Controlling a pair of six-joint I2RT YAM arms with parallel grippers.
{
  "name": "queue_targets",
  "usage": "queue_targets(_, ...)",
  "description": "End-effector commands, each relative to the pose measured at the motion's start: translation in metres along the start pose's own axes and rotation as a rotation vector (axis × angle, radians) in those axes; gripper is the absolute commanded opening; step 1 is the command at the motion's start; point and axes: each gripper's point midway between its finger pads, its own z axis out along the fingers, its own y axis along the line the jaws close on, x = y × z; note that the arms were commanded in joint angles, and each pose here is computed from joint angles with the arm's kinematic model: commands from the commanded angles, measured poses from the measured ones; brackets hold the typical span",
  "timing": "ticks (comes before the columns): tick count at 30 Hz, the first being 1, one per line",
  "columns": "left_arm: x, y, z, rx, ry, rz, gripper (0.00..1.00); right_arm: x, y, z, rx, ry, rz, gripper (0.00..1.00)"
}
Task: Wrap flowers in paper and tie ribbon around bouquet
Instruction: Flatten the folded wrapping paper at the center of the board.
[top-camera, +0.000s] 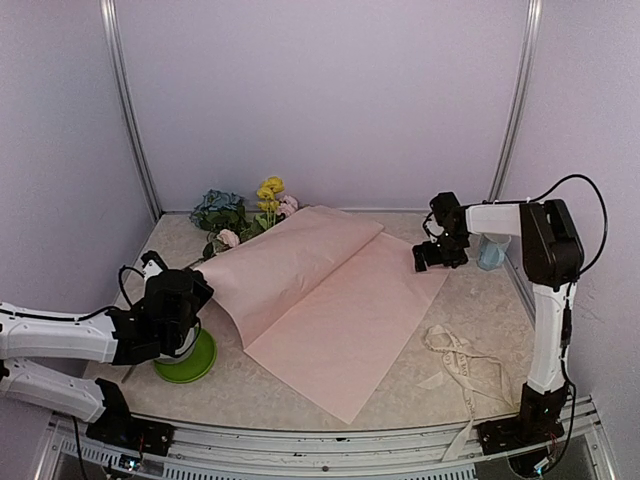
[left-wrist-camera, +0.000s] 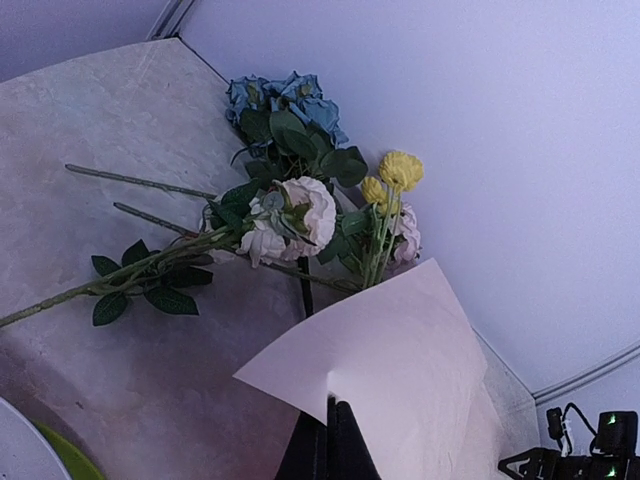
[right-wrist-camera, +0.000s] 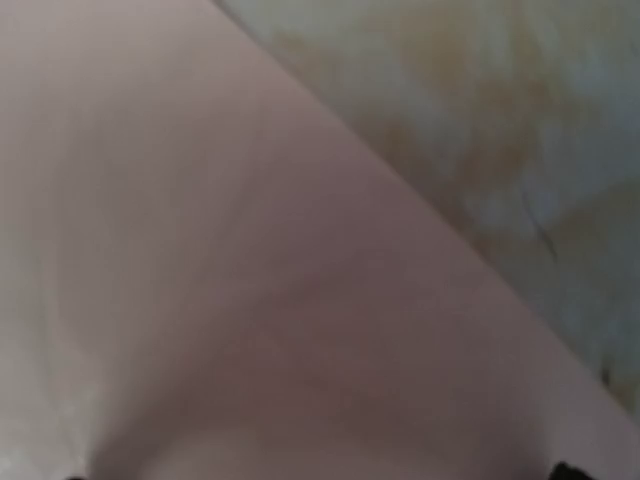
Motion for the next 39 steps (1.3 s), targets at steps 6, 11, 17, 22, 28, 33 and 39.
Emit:
queue_targets(6,0.0,0.025,0.007,-0.08,-0.016,0.042,0.0,0.055,0.003,0.032,-0.021,0.181,-0.034,0.92)
queue_targets(11,0.021,-0.011,0.018,0.072,0.11,0.215,0.0,0.075,-0.056,0.021,0.244,0.189,-0.004,0.94)
queue_targets(17,0.03,0.019,0.022,0.01,0.173,0.152,0.0,0.081,-0.093,-0.007,0.376,0.16,0.01,0.95)
queue_targets(22,0.036,0.026,0.027,-0.003,0.194,0.177,0.0,0.058,-0.096,-0.027,0.391,0.117,-0.011,0.95)
queue_targets(28,0.061,0.027,0.036,0.004,0.278,0.223,0.0,-0.007,-0.041,-0.081,0.269,-0.064,-0.106,0.93)
queue_targets(33,0.069,0.026,0.039,0.016,0.297,0.259,0.0,-0.005,0.06,-0.115,0.085,-0.168,-0.262,0.93)
queue_targets(39,0.084,0.013,0.047,0.06,0.348,0.323,0.0,0.064,0.13,-0.091,-0.144,-0.073,-0.278,0.91)
